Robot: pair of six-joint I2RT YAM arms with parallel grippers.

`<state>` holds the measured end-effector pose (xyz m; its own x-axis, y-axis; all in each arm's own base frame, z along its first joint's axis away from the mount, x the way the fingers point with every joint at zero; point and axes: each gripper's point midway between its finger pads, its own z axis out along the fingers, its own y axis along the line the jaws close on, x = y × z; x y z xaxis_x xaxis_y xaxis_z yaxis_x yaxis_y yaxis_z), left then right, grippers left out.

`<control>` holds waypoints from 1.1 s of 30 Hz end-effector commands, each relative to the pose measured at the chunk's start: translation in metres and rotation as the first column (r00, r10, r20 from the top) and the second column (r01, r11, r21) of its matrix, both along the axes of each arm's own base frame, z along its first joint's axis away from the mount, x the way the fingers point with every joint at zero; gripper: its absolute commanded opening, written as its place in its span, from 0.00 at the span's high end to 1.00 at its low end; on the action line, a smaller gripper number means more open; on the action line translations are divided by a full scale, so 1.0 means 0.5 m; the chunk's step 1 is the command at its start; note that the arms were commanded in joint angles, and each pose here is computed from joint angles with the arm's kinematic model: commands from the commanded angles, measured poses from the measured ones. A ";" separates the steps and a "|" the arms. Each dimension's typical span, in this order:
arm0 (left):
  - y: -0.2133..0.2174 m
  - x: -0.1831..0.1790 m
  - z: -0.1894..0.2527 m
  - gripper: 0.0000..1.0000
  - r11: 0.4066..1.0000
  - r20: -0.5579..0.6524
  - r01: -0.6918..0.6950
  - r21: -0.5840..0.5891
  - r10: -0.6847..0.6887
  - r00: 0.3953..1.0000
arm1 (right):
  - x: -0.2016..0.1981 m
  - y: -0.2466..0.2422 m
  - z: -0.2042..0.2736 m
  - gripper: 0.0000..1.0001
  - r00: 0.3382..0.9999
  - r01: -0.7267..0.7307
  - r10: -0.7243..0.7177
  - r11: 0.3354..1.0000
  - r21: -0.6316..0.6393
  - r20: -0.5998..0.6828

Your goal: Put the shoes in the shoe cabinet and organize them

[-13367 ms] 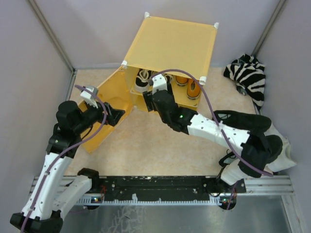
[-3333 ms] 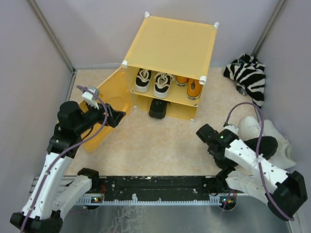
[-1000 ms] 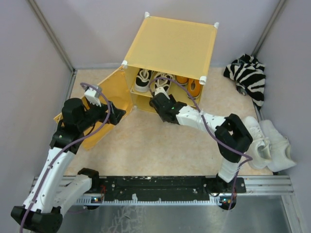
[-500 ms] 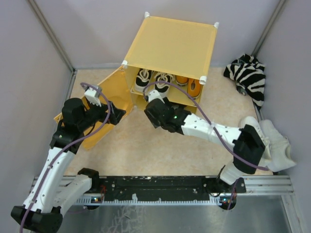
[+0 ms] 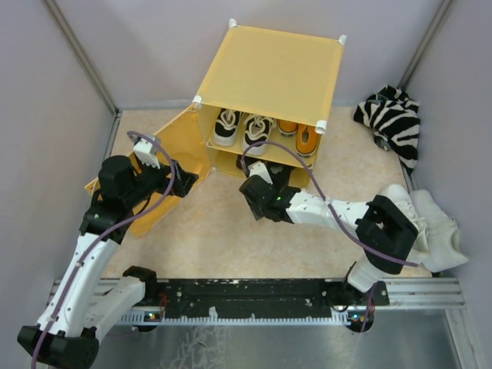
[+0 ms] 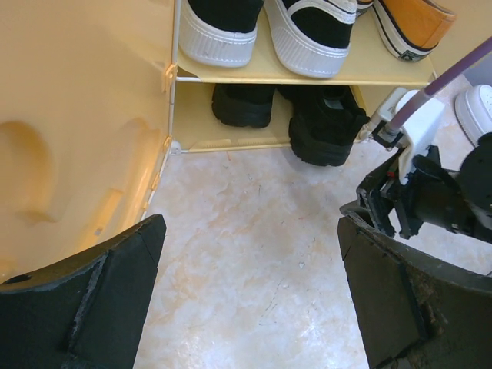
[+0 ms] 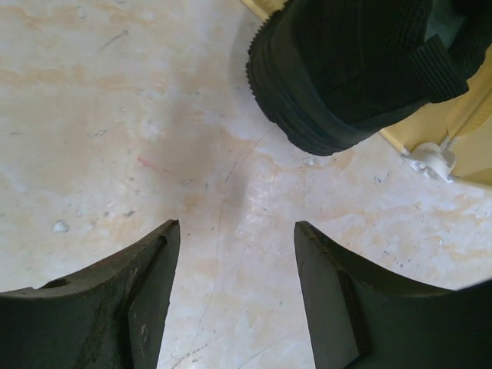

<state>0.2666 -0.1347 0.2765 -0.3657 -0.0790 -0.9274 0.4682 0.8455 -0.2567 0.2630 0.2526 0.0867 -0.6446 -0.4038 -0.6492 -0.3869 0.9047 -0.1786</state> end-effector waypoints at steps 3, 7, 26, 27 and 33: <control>0.002 0.004 0.009 0.01 1.000 0.036 -0.010 0.003 0.010 0.999 | 0.088 -0.009 -0.010 0.43 0.978 0.129 -0.137 0.990 0.062 0.156; 0.006 0.002 0.012 0.01 1.000 0.044 -0.017 0.003 0.017 0.999 | 0.139 -0.040 -0.009 0.44 0.953 0.182 -0.193 0.981 0.065 0.234; 0.005 -0.007 0.042 0.01 1.000 0.063 -0.013 -0.017 0.014 0.998 | 0.257 -0.073 0.017 0.43 0.915 0.241 -0.245 0.969 0.052 0.320; -0.001 -0.012 0.057 0.01 0.999 0.071 0.004 -0.033 -0.001 0.997 | 0.240 -0.062 0.017 0.42 0.931 0.207 -0.215 0.977 0.058 0.295; -0.043 -0.043 0.181 0.01 0.979 0.181 0.132 -0.153 -0.104 0.978 | 0.091 0.017 0.068 0.38 0.973 -0.040 0.019 0.995 0.087 0.230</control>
